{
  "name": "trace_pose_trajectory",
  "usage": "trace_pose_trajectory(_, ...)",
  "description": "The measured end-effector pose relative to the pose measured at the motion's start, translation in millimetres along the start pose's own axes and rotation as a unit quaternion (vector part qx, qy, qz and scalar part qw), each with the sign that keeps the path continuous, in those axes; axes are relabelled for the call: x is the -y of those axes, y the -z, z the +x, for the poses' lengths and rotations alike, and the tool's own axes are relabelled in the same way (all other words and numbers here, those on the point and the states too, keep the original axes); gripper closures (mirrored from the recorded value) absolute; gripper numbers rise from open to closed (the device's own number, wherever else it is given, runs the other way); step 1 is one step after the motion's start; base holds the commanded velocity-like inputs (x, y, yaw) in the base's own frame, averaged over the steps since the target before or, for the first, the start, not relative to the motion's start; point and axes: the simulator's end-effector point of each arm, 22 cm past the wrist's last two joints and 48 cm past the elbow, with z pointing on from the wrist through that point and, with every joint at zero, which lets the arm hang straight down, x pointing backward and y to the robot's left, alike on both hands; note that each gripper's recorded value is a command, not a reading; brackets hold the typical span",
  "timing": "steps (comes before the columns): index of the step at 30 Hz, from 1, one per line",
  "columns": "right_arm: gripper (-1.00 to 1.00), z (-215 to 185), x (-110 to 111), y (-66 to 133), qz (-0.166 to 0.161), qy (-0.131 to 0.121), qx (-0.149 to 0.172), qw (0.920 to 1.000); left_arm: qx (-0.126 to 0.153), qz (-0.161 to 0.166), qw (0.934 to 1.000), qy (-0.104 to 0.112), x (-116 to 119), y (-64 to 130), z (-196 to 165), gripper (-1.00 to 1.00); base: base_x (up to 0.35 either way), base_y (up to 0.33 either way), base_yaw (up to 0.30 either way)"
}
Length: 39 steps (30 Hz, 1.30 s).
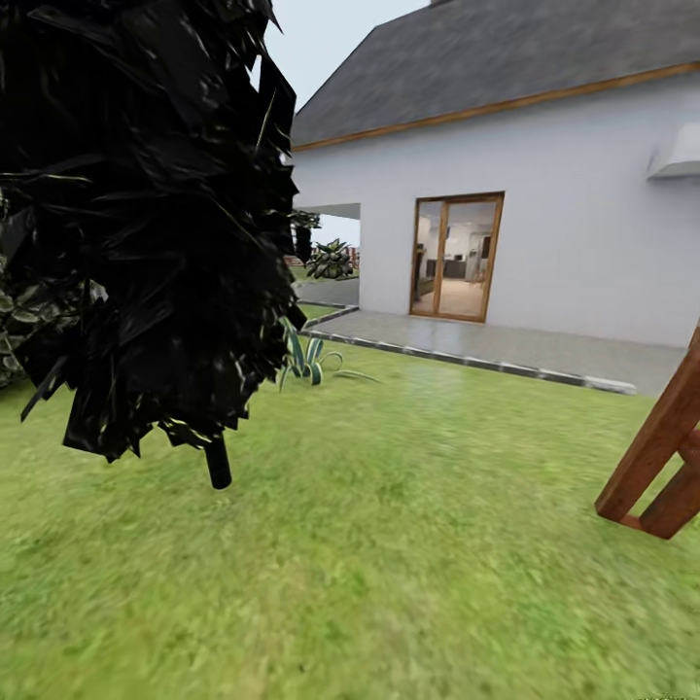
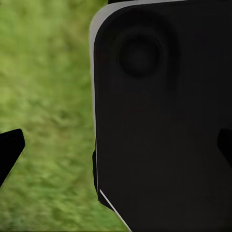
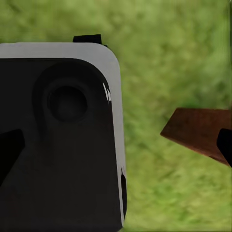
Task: Take the three Easter eggs out of the wicker basket on the lawn in the garden, then place them on the lawn next to a single tree (choose any tree) so that all three eggs are next to the same tree and none are left in the basket.
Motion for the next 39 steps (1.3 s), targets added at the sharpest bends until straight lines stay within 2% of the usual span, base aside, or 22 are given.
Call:
trace_pose_trajectory(5, -1.00, 0.0, 0.0, 0.0, 0.000, 0.000, 0.000, 1.0000, 0.000, 0.000, 1.0000, 0.000, 0.0, 0.0, 0.0, -1.00, 0.336, 0.000, -0.247)
trace_pose_trajectory(15, -1.00, 0.1, 0.5, 0.0, 0.001, 0.001, 0.000, 1.0000, 0.000, 0.000, 1.0000, 0.000, 0.0, 0.0, 0.1, -1.00, 0.336, 0.000, -0.044)
trace_pose_trajectory(31, -1.00, 0.0, -0.5, 0.0, 0.000, 0.001, 0.000, 1.0000, 0.000, 0.000, 1.0000, 0.000, 0.0, 0.0, 0.0, -1.00, 0.336, 0.000, -0.289)
trace_pose_trajectory(39, -1.00, 0.0, -0.8, 0.0, 0.000, 0.001, 0.000, 1.0000, 0.000, 0.000, 1.0000, 0.000, 0.0, 0.0, 0.0, -1.00, 0.336, 0.000, -0.047)
